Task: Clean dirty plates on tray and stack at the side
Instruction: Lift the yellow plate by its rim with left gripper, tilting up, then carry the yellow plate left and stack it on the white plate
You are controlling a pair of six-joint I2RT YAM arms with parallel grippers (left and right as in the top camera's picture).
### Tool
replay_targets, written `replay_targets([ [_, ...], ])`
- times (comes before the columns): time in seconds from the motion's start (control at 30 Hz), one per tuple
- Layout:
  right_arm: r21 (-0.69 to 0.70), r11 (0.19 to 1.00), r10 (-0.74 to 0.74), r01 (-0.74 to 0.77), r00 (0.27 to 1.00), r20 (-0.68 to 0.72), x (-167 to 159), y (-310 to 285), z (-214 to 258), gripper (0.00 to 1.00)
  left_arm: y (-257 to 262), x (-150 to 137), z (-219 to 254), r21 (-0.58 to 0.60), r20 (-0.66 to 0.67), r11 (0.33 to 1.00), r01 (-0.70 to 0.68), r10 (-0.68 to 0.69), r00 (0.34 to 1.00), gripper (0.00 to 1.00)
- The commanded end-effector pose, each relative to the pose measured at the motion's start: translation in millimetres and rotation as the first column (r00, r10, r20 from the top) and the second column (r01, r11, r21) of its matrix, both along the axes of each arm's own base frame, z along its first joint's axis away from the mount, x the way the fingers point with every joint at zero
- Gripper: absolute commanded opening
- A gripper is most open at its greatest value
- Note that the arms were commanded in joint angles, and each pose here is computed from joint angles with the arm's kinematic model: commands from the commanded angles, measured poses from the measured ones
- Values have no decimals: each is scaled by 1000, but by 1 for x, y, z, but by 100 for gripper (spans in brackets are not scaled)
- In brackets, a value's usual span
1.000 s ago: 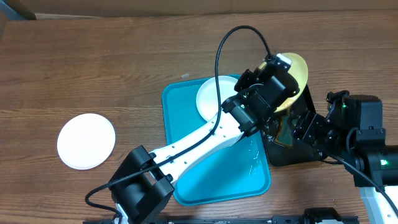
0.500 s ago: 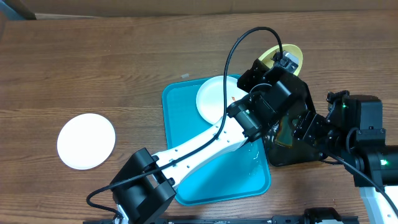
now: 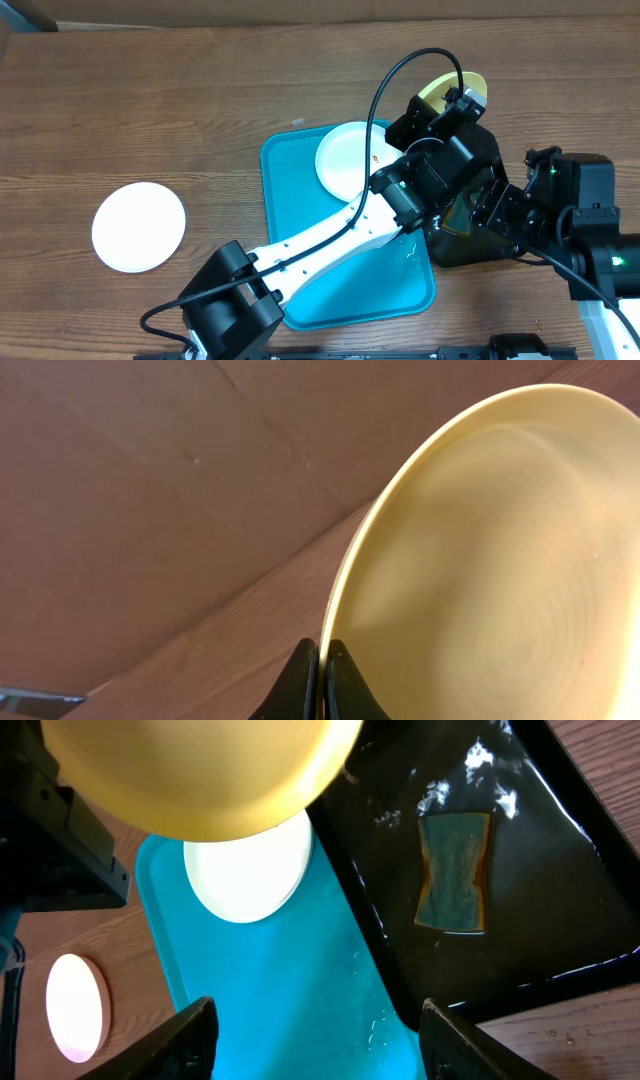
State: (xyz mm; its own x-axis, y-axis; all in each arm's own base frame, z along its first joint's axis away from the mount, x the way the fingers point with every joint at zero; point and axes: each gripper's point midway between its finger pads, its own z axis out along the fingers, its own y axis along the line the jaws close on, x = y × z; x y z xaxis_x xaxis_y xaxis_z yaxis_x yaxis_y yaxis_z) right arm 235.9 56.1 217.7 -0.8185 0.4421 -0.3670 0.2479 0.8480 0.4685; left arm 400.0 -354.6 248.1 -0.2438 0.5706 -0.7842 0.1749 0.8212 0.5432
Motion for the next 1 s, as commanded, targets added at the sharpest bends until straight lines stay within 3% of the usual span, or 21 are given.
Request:
replay_targets([
  [0.0, -7, 1000, -8, 9, 999, 34, 3, -2, 10, 66, -3, -9, 17, 33, 19, 999, 20, -21, 1000, 4],
  [0.1, -8, 1000, -9, 9, 1000, 30, 2, -2, 10, 66, 14, -10, 24, 9, 64, 995, -96, 95, 993, 4],
  [0.27, -8, 1000, -8, 9, 1000, 25, 1, -2, 9, 66, 25, -12, 29, -86, 43, 988, -132, 136, 990, 4],
  [0.4, -8, 1000, -9, 9, 1000, 23, 0, -2, 9, 66, 21, -21, 13, -289, -172, 957, -42, -8, 985, 4],
  [0.47, -8, 1000, -8, 9, 1000, 23, 0, -2, 9, 66, 33, -23, 8, -380, -271, 921, -84, -24, 962, 4],
  [0.53, -8, 1000, -8, 9, 1000, 23, 0, -2, 9, 66, 50, -26, 4, -451, -369, 880, -150, -31, 929, 4],
  [0.63, -8, 1000, -8, 9, 1000, 24, 1, -2, 9, 66, 62, -40, 5, -535, -508, 833, -144, -181, 842, 4],
  [0.77, -8, 1000, -8, 9, 1000, 23, 1, -2, 9, 66, 111, -54, 8, -535, -617, 810, -240, -180, 766, 4],
  [0.97, -8, 1000, -8, 9, 1000, 23, 0, -2, 9, 66, 239, -78, 6, -405, -758, 744, -531, 51, 650, 5],
])
